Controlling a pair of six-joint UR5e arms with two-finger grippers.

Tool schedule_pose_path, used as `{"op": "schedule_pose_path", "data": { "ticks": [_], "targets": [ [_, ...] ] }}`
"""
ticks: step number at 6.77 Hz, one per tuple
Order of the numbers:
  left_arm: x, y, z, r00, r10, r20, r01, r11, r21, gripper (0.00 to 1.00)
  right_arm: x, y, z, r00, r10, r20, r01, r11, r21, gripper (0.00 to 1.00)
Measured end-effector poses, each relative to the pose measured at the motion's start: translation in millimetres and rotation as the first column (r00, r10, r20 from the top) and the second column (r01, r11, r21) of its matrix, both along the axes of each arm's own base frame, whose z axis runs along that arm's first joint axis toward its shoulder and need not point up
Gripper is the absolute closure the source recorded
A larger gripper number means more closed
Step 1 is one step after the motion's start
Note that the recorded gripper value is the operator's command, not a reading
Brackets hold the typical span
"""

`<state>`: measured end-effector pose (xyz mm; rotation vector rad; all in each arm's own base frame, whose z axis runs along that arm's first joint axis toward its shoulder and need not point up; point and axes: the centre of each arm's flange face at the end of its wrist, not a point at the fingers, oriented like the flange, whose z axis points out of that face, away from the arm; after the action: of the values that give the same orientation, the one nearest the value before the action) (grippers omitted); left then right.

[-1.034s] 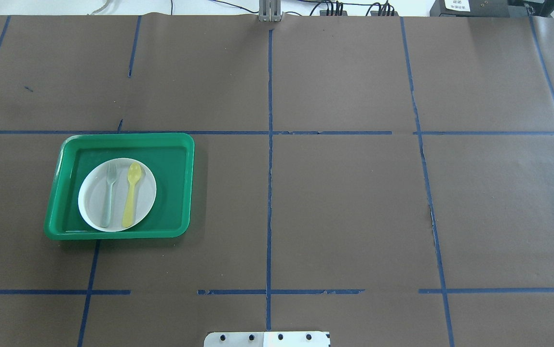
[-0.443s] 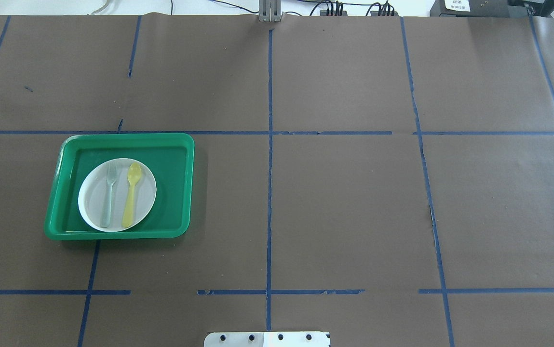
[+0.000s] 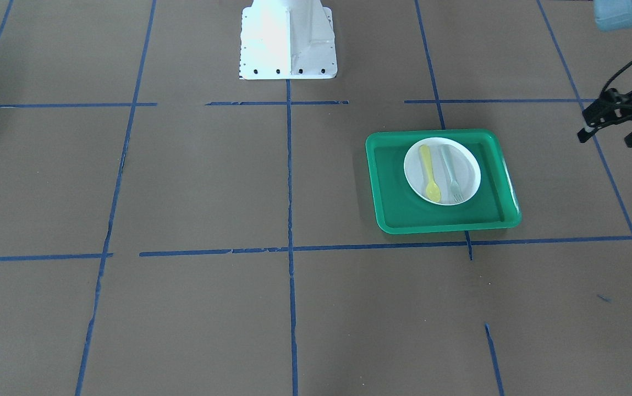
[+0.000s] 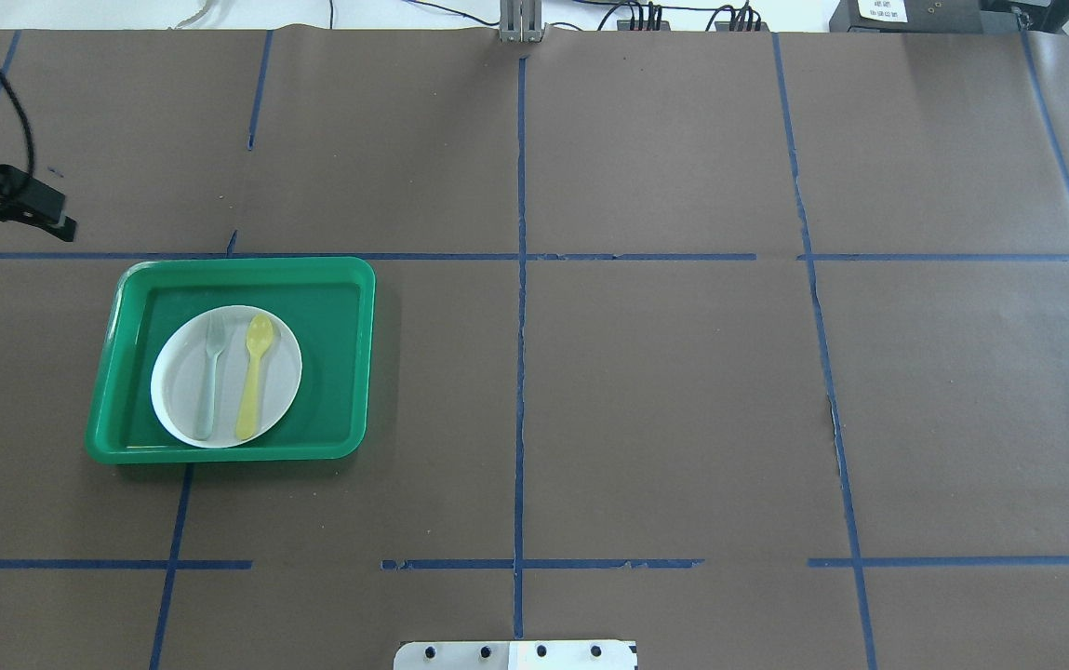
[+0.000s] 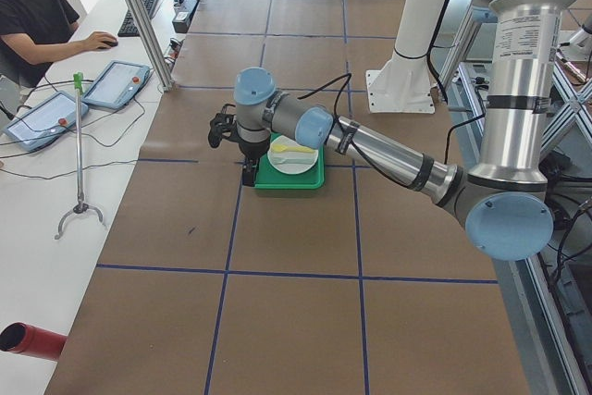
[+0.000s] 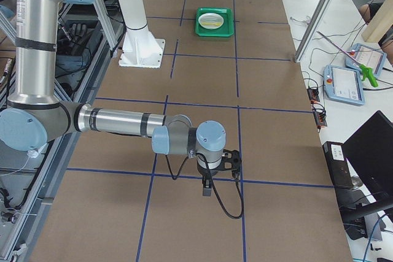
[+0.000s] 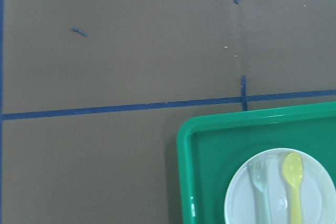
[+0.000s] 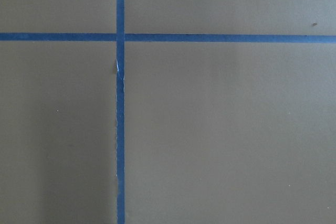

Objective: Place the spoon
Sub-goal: 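Move the left gripper over the yellow spoon on the white plate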

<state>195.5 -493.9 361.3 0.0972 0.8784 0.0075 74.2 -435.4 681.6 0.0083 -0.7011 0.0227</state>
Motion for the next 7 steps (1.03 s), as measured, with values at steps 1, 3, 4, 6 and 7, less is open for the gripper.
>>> {"op": "schedule_pose_path", "data": {
  "ticks": [1,3,4,6,7],
  "targets": [
    [44.4,4.1,-15.1,1.0,0.007,0.0,-0.007,1.0,-0.031,0.0,0.0,0.0,0.0,1.0,0.0,0.0,0.0,1.0,0.0,0.0],
    [116.5,14.4,-14.1,1.0,0.015,0.026,-0.013,0.997,-0.082,0.0,0.0,0.0,0.0,1.0,-0.001,0.0,0.001,1.0,0.0,0.0],
    [144.2,17.0,0.0,1.0,0.011,0.022,-0.009,0.996,-0.087,0.0,0.0,0.0,0.0,1.0,0.0,0.0,0.0,1.0,0.0,0.0],
    [183.9,23.3,30.6,1.0,0.007,0.008,-0.007,0.995,-0.097,0.17,0.0,0.0,0.0,1.0,0.0,0.0,0.0,1.0,0.0,0.0],
    [196.1,28.9,37.8,1.0,0.017,0.011,-0.016,0.994,-0.106,0.19,0.0,0.0,0.0,1.0,0.0,0.0,0.0,1.0,0.0,0.0]
  ]
}}
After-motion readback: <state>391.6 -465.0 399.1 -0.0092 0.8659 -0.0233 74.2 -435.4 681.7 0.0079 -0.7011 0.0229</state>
